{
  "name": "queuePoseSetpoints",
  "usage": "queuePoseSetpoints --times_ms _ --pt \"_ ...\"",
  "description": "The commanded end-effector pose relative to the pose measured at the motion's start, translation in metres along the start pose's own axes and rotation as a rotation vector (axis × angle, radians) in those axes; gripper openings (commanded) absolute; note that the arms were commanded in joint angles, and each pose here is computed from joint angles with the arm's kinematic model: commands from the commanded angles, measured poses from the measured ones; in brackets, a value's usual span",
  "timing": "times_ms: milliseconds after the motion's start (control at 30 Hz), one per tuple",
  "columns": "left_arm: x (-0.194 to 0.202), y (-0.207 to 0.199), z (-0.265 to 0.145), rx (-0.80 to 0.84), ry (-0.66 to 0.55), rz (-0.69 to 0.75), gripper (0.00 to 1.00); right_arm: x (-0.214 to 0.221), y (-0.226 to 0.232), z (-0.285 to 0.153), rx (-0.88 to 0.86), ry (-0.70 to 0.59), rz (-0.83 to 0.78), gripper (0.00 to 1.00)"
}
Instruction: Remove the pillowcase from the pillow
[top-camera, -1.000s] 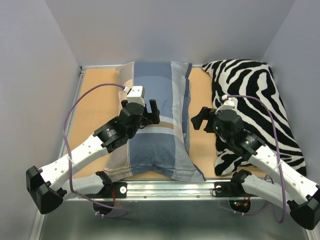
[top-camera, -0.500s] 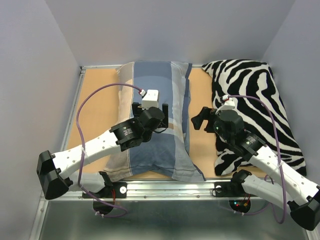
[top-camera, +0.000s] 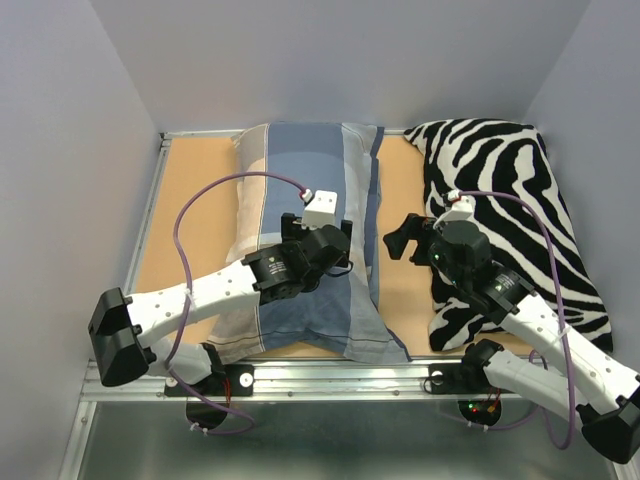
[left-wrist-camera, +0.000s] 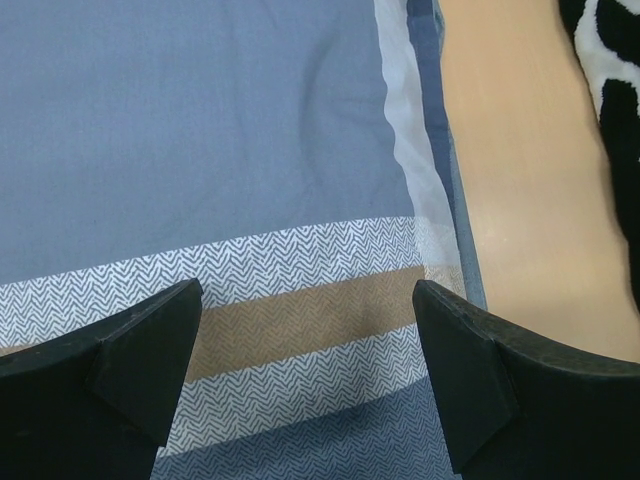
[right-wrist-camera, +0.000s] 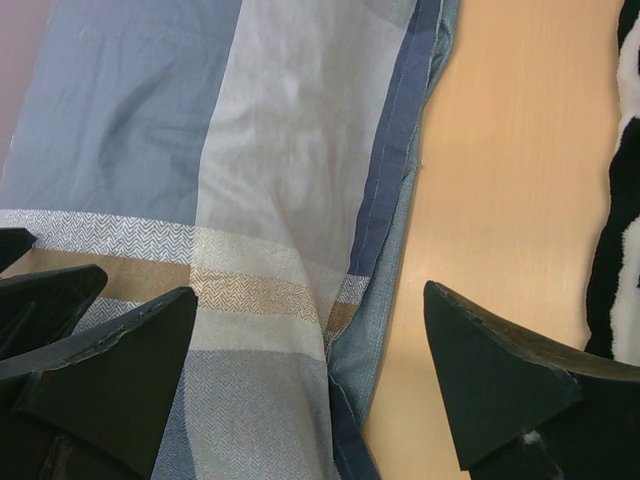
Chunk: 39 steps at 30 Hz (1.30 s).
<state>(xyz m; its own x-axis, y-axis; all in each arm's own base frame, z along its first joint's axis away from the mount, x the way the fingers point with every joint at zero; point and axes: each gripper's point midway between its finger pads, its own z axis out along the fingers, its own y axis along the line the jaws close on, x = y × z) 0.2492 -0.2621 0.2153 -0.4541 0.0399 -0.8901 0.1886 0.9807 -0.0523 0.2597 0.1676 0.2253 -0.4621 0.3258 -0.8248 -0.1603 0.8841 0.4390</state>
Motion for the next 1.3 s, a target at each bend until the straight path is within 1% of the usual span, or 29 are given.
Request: queuePoseSetpoints --times_ms 0,100,233,300,333,367,400,433,467,500,600,633,667,733,767,800,833,867,900,933,967,1067,1267 --pt "-0.004 0.001 0.003 -0.042 -0.029 -0.026 0.99 -0.015 0.009 -0.003 -0.027 -0.036 -0.004 1.00" --pt "0.012 0.006 0.012 -0.091 -0.004 -0.008 0.99 -0.010 0.007 0.001 -0.014 -0.022 -0.008 1.00" --pt "0.037 0.005 0.027 -0.087 0.048 0.006 0.99 -0.007 0.006 0.010 0.004 -0.009 -0.012 1.00" --pt "0.043 0.005 0.036 -0.061 0.067 -0.021 0.91 -0.009 0.010 0.017 -0.003 -0.009 -0.015 1.00" --pt "0.051 0.009 0.040 -0.058 0.083 -0.018 0.84 -0.008 0.012 0.021 -0.005 -0.006 -0.020 1.00" --pt "0.051 0.011 0.042 -0.051 0.082 -0.035 0.50 -0.010 0.013 0.025 -0.004 -0.007 -0.025 1.00" --pt "0.053 0.020 0.044 -0.073 0.095 -0.042 0.19 -0.010 0.015 0.034 0.007 -0.002 -0.038 1.00" --pt "0.050 0.023 0.044 -0.080 0.088 -0.052 0.19 -0.012 0.016 0.039 0.015 -0.003 -0.047 1.00" --pt "0.048 0.031 0.040 -0.100 0.087 -0.052 0.00 -0.013 0.016 0.044 0.027 -0.002 -0.054 1.00" --pt "0.043 0.039 0.038 -0.125 0.073 -0.056 0.00 -0.008 0.013 0.059 0.058 0.013 -0.074 1.00" --pt "0.031 0.051 0.028 -0.133 0.057 -0.088 0.00 -0.022 0.022 0.083 0.057 -0.011 -0.085 1.00" --pt "0.027 0.057 0.024 -0.135 0.047 -0.105 0.00 -0.011 0.016 0.102 0.083 0.026 -0.092 1.00" --pt "0.024 0.060 0.022 -0.135 0.043 -0.113 0.00 -0.027 0.013 0.112 0.093 0.005 -0.070 1.00" --pt "0.020 0.065 0.019 -0.140 0.037 -0.126 0.00 -0.032 0.005 0.134 0.093 0.015 -0.019 1.00" --pt "0.019 0.069 0.015 -0.144 0.035 -0.134 0.00 -0.022 -0.009 0.154 0.118 0.057 0.006 1.00" --pt "0.017 0.071 0.013 -0.140 0.032 -0.136 0.00 -0.036 -0.017 0.168 0.094 0.049 0.072 1.00" --pt "0.014 0.070 0.012 -0.134 0.028 -0.138 0.00 -0.037 -0.024 0.177 0.088 0.058 0.093 1.00" --pt "0.012 0.073 0.009 -0.135 0.026 -0.141 0.00 -0.030 -0.033 0.195 0.095 0.071 0.105 1.00" --pt "0.010 0.073 0.008 -0.129 0.026 -0.140 0.00 -0.045 -0.032 0.205 0.084 0.031 0.107 1.00" --pt "0.008 0.073 0.006 -0.127 0.024 -0.142 0.00 -0.046 -0.032 0.213 0.079 0.030 0.111 1.00" --pt "0.006 0.076 0.003 -0.131 0.024 -0.142 0.00 -0.036 -0.042 0.229 0.090 0.054 0.117 1.00" --pt "-0.001 0.080 -0.005 -0.125 0.013 -0.147 0.00 -0.044 -0.035 0.248 0.030 0.034 0.162 1.00" --pt "-0.016 0.087 -0.022 -0.109 -0.005 -0.156 0.00 -0.047 -0.045 0.279 -0.049 -0.017 0.329 1.00"
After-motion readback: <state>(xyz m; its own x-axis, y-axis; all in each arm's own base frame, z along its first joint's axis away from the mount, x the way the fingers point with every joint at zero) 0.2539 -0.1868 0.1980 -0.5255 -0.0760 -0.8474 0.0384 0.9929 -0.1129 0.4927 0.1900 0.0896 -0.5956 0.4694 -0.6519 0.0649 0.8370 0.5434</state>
